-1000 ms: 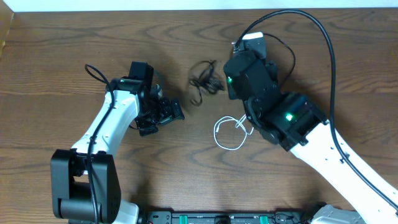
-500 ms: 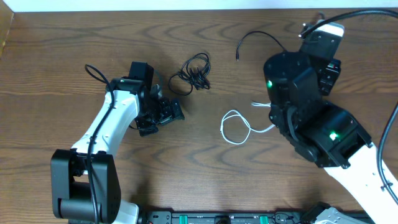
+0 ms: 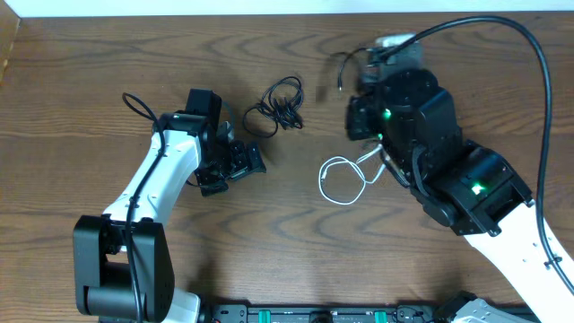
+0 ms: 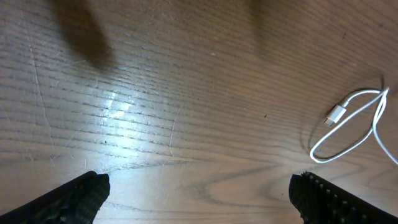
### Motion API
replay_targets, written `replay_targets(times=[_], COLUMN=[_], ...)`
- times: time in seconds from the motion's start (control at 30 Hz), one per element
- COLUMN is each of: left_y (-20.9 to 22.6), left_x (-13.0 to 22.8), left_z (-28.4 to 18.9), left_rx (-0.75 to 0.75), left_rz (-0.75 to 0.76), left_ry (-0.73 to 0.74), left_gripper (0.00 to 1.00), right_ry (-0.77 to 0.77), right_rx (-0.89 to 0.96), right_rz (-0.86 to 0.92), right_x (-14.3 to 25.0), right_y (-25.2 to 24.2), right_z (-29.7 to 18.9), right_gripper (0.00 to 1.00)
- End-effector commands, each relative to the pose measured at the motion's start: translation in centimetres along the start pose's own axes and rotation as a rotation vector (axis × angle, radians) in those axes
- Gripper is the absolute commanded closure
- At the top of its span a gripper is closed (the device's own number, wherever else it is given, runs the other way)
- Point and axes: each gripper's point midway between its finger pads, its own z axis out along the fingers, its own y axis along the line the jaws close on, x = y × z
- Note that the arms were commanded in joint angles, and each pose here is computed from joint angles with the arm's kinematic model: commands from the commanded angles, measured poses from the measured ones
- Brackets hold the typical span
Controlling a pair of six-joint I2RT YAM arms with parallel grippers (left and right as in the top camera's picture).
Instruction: Untangle cables
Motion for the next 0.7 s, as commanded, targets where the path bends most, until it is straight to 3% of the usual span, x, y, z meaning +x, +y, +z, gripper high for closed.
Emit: replay_targets(times=[0.0, 0.13, 0.53, 0.57, 0.6, 0.63, 0.67], left_y=[0.3, 0.3, 0.3, 0.3, 0.3, 0.3, 0.3], left_x=[0.1, 0.1, 0.1, 0.1, 0.1, 0.1, 0.1], left_z=[0.1, 0.1, 0.1, 0.1, 0.1, 0.1, 0.1], left_rx=[-0.012, -0.012, -0.012, -0.012, -0.012, -0.012, -0.012], left_rz=[-0.006, -0.006, -0.006, -0.006, -0.006, -0.006, -0.006], left_ry=[0.001, 0.001, 0.001, 0.001, 0.001, 0.001, 0.001], left_gripper=[0.02, 0.02, 0.02, 0.02, 0.03, 0.02, 0.02], right_ry=[0.023, 0.047, 0.390, 0.404, 0.418, 0.428, 0.435], right_rx=[-0.131, 0.017, 0.271, 0.276, 0.282, 0.286, 0.291], right_rz=[0.013, -0.002, -0.119, -0.123, -0.127, -0.130, -0.132], right_x=[0.1, 1.1, 10.8, 11.2, 11.7, 12.0, 12.2], right_y=[2.3, -0.3, -4.5, -4.6, -4.7, -4.8, -5.0], right_z=[-0.4, 0.6, 7.2, 7.6, 8.0, 8.3, 8.5], right_gripper=[0.99, 0.98, 0.99, 0.95, 0.82, 0.55, 0.40])
